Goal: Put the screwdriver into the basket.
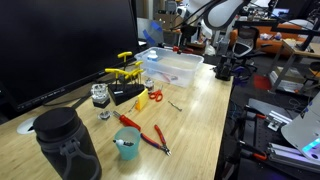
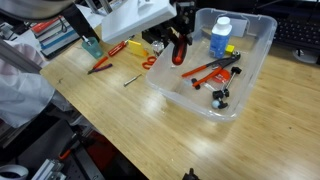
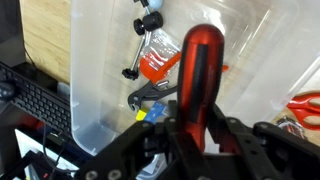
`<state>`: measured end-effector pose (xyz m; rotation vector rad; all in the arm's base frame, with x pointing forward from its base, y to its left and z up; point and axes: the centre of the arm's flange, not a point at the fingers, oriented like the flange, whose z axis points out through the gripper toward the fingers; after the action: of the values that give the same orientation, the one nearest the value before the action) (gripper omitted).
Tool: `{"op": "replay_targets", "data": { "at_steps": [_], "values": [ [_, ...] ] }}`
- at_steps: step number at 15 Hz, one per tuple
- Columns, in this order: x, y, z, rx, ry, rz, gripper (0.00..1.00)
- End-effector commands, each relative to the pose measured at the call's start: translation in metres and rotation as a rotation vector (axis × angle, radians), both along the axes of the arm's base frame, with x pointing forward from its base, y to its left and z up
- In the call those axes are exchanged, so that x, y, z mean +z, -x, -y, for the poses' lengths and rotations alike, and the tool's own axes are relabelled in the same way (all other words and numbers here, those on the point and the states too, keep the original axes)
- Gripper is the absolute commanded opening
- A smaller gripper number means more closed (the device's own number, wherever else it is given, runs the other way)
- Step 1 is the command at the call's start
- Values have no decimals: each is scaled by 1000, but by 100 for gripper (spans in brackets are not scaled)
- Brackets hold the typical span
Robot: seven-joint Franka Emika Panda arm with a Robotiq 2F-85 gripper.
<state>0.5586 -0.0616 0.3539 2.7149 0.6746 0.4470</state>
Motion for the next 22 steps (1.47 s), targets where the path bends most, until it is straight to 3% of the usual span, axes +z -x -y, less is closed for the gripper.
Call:
{"op": "replay_targets", "data": {
  "at_steps": [1, 10, 11, 12, 13, 18, 19, 21, 22],
  "values": [
    [-19, -13, 3, -94, 16, -12, 8],
    [-83, -38, -6, -111, 31, -148, 8],
    [-85, -39, -11, -98, 27, -157, 21],
    [-88, -40, -15, -87, 26, -165, 56],
    [-89, -40, -19, -77, 25, -173, 57],
    [-84, -34, -32, -46, 14, -177, 89],
    [-91, -36, -30, -57, 18, -156, 72],
    [-89, -36, -31, -54, 19, -157, 87],
    [-89, -36, -31, -53, 19, -157, 89]
  ]
}}
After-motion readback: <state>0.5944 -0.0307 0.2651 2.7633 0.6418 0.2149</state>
